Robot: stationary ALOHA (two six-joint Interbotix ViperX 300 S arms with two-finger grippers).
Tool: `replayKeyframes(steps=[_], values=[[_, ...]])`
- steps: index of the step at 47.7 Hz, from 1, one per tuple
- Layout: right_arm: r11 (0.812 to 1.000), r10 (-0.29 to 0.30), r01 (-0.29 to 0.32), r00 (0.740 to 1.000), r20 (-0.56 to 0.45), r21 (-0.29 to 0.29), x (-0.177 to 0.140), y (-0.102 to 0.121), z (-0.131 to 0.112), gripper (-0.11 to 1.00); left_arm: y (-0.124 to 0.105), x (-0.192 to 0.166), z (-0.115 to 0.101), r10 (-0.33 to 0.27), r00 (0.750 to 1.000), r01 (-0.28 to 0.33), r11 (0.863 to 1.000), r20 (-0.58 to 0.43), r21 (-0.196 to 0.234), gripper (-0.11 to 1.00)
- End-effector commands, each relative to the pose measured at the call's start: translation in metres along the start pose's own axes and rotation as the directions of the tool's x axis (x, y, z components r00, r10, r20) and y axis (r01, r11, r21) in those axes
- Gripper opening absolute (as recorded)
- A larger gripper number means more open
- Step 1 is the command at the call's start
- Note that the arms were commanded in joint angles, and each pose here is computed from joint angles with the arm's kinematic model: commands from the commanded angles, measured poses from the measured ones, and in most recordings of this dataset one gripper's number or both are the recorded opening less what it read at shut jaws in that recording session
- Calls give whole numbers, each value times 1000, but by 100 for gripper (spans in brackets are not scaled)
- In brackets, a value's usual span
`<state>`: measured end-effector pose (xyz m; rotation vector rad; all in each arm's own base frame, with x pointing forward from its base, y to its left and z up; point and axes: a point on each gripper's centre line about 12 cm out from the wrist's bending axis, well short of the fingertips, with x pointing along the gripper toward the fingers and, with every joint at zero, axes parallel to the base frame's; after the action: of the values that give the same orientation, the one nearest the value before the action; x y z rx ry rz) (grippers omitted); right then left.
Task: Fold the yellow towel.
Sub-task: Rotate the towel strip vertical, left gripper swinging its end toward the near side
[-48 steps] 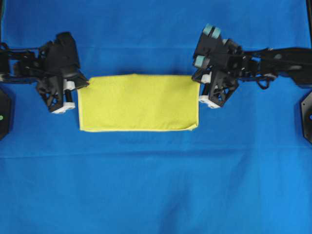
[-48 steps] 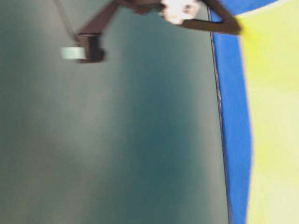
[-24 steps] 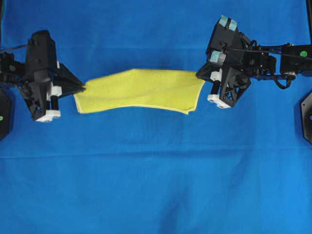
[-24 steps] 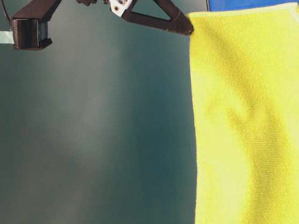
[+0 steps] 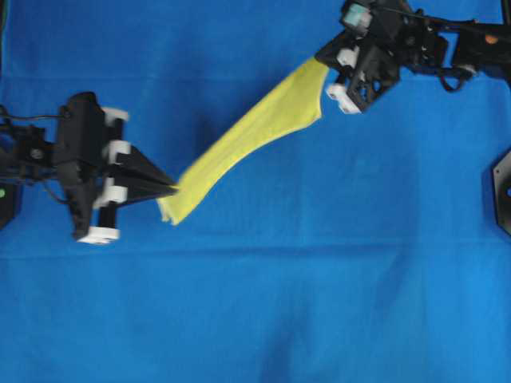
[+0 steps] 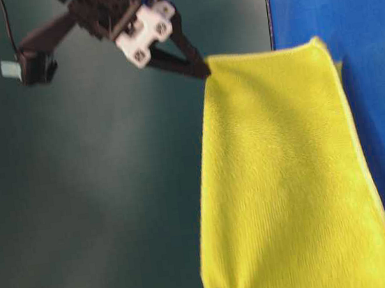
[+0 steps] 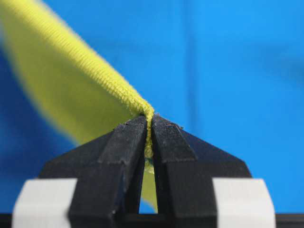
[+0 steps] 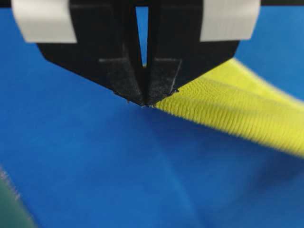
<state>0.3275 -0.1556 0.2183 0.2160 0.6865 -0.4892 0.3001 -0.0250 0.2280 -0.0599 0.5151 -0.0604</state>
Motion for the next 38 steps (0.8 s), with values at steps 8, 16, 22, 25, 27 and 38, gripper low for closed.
replayKeyframes(steps=[8, 16, 22, 25, 27, 38], values=[[998, -40, 44, 995, 94, -36, 17, -14, 51, 0, -24, 45, 48, -56, 994, 49, 996, 93, 75, 2], [997, -44, 50, 992, 117, -50, 27, -14, 68, 0, -35, 80, 65, -73, 993, 59, 987, 91, 149, 2], [997, -41, 49, 990, 133, -52, 27, -14, 70, 0, -35, 98, 68, -70, 994, 54, 983, 87, 174, 2], [997, -41, 48, 990, 135, -53, 25, -15, 69, 0, -36, 104, 71, -70, 993, 53, 983, 90, 176, 2], [997, -43, 50, 990, 134, -51, 24, -16, 67, 0, -37, 108, 74, -70, 993, 53, 983, 94, 177, 2], [996, -85, 87, 991, 100, -17, 4, -37, 37, 0, -41, 142, 94, -74, 988, 47, 979, 132, 198, 2]])
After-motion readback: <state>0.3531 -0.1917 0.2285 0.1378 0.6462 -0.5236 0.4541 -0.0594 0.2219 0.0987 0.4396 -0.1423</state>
